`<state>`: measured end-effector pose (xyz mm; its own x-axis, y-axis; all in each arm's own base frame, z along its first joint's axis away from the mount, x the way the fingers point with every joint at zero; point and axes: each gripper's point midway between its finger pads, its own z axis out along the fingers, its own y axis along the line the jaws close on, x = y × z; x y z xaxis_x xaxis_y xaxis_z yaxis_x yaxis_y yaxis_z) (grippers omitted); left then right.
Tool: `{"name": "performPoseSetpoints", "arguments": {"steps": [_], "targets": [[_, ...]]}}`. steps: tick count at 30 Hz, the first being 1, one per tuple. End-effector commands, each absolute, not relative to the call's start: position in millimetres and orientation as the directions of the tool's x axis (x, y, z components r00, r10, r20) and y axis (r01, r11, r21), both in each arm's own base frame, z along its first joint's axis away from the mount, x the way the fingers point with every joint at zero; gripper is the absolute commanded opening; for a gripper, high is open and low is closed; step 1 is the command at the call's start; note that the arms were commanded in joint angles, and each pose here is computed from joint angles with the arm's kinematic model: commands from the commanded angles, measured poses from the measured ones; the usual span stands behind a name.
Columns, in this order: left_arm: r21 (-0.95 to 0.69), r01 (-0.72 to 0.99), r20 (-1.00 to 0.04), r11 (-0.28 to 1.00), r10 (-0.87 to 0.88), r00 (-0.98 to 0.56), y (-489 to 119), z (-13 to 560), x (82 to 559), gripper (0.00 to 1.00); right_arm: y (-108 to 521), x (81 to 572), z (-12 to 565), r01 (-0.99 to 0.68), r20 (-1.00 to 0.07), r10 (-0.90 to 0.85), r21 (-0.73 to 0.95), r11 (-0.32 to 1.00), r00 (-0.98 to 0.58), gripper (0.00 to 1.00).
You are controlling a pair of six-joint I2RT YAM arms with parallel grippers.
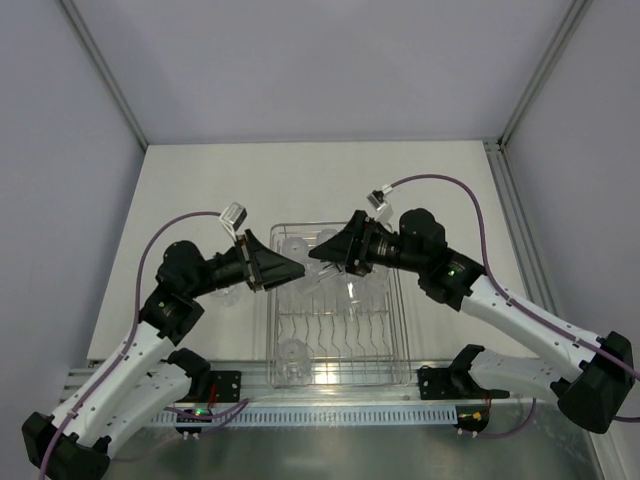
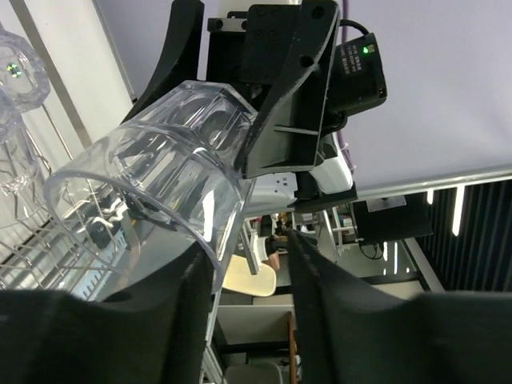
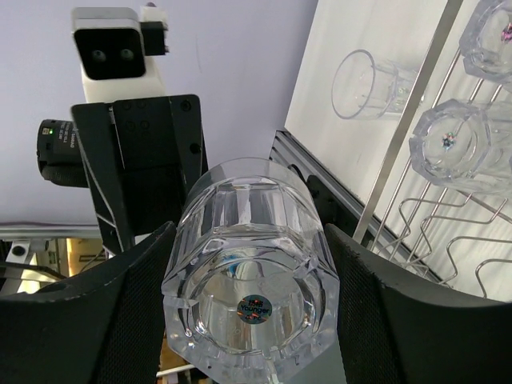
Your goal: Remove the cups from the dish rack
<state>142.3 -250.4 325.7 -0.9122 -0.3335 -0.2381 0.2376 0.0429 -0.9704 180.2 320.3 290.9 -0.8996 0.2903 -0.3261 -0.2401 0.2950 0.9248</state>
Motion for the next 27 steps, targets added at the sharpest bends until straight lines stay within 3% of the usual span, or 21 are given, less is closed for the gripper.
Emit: {"name": "performPoseSetpoints", "arguments": {"steps": [1, 3, 7, 8, 9, 12, 14, 18, 22, 27], "targets": [[-0.954, 0.299, -0.287, 0.014, -0.328, -0.900, -251, 340, 138, 0.37, 326, 186, 317, -0.303, -0.371, 0.306, 0.920, 0.249, -0.877, 0.04], [-0.959, 0.282, -0.275, 0.030, -0.330, -0.903, -252, 334, 140, 0.31, 328, 185, 317, -0.304, -0.370, 0.293, 0.920, 0.246, -0.882, 0.04], [-0.958, 0.280, -0.282, 0.057, -0.350, -0.893, -251, 329, 145, 0.07, 332, 180, 318, -0.317, -0.374, 0.254, 0.918, 0.237, -0.892, 0.07], [-0.958, 0.278, -0.283, 0.066, -0.356, -0.890, -251, 328, 147, 0.03, 333, 174, 317, -0.343, -0.391, 0.211, 0.911, 0.230, -0.896, 0.18], [-0.961, 0.262, -0.276, 0.088, -0.368, -0.888, -250, 323, 150, 0.00, 336, 173, 322, -0.367, -0.409, 0.188, 0.904, 0.221, -0.893, 0.47], [-0.948, 0.270, -0.317, 0.170, -0.420, -0.850, -245, 321, 162, 0.00, 332, 167, 322, -0.401, -0.444, 0.140, 0.880, 0.253, -0.885, 0.77], [-0.919, 0.250, -0.368, 0.304, -0.436, -0.822, -235, 304, 169, 0.00, 327, 168, 322, -0.407, -0.460, 0.140, 0.865, 0.295, -0.877, 0.96], [-0.825, 0.258, -0.521, 0.503, -0.500, -0.692, -205, 330, 189, 0.00, 312, 174, 311, -0.415, -0.506, 0.149, 0.815, 0.404, -0.850, 1.00], [-0.670, 0.078, -0.637, 0.739, -0.517, -0.572, -156, 324, 217, 0.00, 282, 182, 286, -0.329, -0.517, 0.187, 0.743, 0.583, -0.836, 1.00], [-0.379, -0.119, -0.671, 0.918, -0.361, -0.648, -121, 278, 237, 0.00, 255, 179, 260, -0.316, -0.545, 0.096, 0.611, 0.726, -0.833, 1.00]]}}
